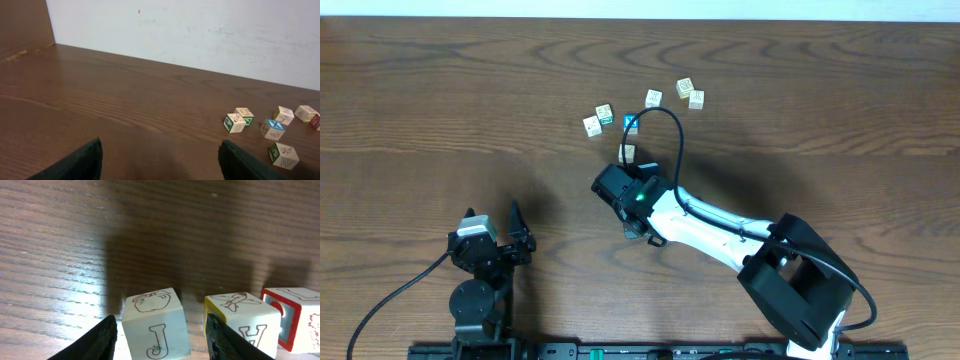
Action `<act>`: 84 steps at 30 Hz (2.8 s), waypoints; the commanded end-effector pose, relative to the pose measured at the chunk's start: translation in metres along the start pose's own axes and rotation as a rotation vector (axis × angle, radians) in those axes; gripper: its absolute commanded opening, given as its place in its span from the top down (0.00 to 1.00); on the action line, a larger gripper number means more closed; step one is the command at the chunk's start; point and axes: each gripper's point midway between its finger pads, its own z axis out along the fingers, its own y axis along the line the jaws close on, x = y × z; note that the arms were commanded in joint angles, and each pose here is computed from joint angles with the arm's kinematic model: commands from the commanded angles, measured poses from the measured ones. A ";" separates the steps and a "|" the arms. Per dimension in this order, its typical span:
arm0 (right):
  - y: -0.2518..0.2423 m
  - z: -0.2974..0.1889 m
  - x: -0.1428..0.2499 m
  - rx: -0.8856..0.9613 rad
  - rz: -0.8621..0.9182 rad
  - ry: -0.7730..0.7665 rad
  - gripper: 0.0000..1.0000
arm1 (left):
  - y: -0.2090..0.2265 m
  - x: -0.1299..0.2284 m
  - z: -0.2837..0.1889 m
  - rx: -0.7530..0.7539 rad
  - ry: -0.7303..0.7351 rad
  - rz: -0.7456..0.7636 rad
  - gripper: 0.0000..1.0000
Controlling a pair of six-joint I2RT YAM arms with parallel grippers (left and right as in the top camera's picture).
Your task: Lift 3 blocks
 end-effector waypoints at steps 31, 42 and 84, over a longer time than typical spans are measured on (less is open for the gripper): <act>-0.135 -0.054 -0.096 0.127 0.131 0.075 0.99 | 0.002 0.019 0.003 -0.004 0.044 0.010 0.25; -0.156 0.011 -0.024 0.132 0.161 0.260 0.99 | 0.002 0.019 0.003 -0.004 0.044 0.010 0.25; -0.077 0.019 0.013 -0.142 -0.024 0.333 0.99 | 0.002 0.019 0.003 -0.004 0.044 0.010 0.25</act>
